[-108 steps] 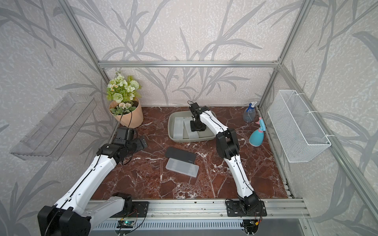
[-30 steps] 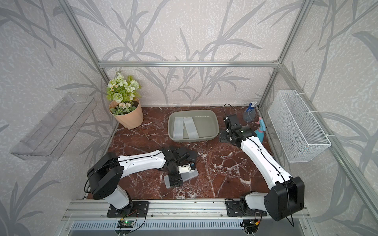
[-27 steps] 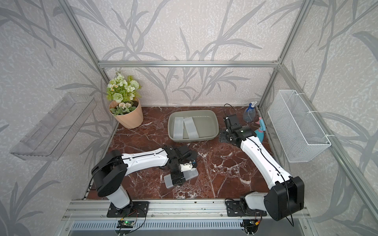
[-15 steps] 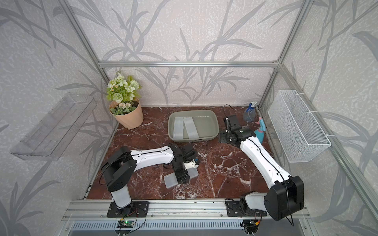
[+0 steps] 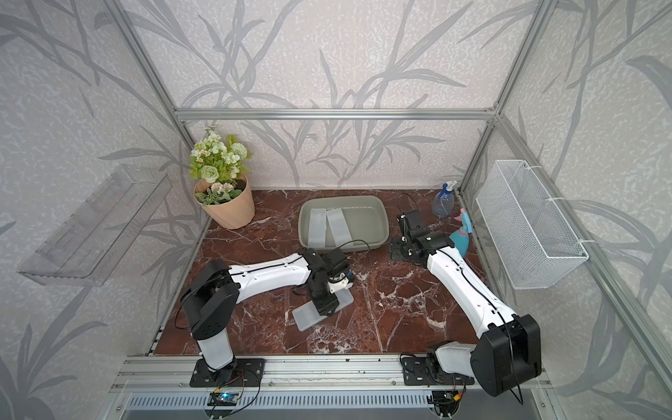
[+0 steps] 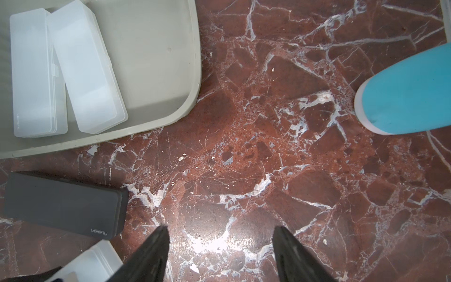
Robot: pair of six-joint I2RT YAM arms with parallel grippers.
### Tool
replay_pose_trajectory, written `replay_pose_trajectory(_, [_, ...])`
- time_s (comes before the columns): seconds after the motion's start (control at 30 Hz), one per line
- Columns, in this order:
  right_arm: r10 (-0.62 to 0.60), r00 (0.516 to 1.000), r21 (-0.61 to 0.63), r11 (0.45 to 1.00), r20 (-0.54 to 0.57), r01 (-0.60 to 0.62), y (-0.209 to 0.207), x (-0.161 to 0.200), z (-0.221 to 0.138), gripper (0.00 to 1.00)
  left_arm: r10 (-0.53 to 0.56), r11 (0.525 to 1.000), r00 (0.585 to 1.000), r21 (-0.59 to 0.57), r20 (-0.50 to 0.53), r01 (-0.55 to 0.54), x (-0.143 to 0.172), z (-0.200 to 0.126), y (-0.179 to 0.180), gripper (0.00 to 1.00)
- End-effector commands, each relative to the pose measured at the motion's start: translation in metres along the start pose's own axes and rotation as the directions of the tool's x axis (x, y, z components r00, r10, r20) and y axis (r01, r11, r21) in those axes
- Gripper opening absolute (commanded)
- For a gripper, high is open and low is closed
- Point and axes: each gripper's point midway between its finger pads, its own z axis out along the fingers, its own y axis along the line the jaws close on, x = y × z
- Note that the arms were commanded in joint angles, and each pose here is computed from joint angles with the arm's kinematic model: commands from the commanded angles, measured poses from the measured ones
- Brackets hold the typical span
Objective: Put the pencil case into the storage box
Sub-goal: Pick up the pencil case from the center of the board, then place the pencil case at the storage box.
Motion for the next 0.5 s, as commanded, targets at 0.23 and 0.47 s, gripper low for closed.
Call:
replay_pose_trajectory(0.23, [-0.013,1.000,-0.017,1.000,0.006,0.013,0.002,-0.003,-0.004,0.72,-0.080,0.888,0.839,-0.344,0.539,0.306,-0.158,-0.172,0.104,0.61])
replay_pose_trajectory(0.47, [0.004,1.000,-0.057,0.998,-0.030,-0.006,0.005,0.012,-0.005,0.72,-0.224,0.863,0.657,-0.167,0.720,0.477,-0.237,-0.186,0.163,0.62])
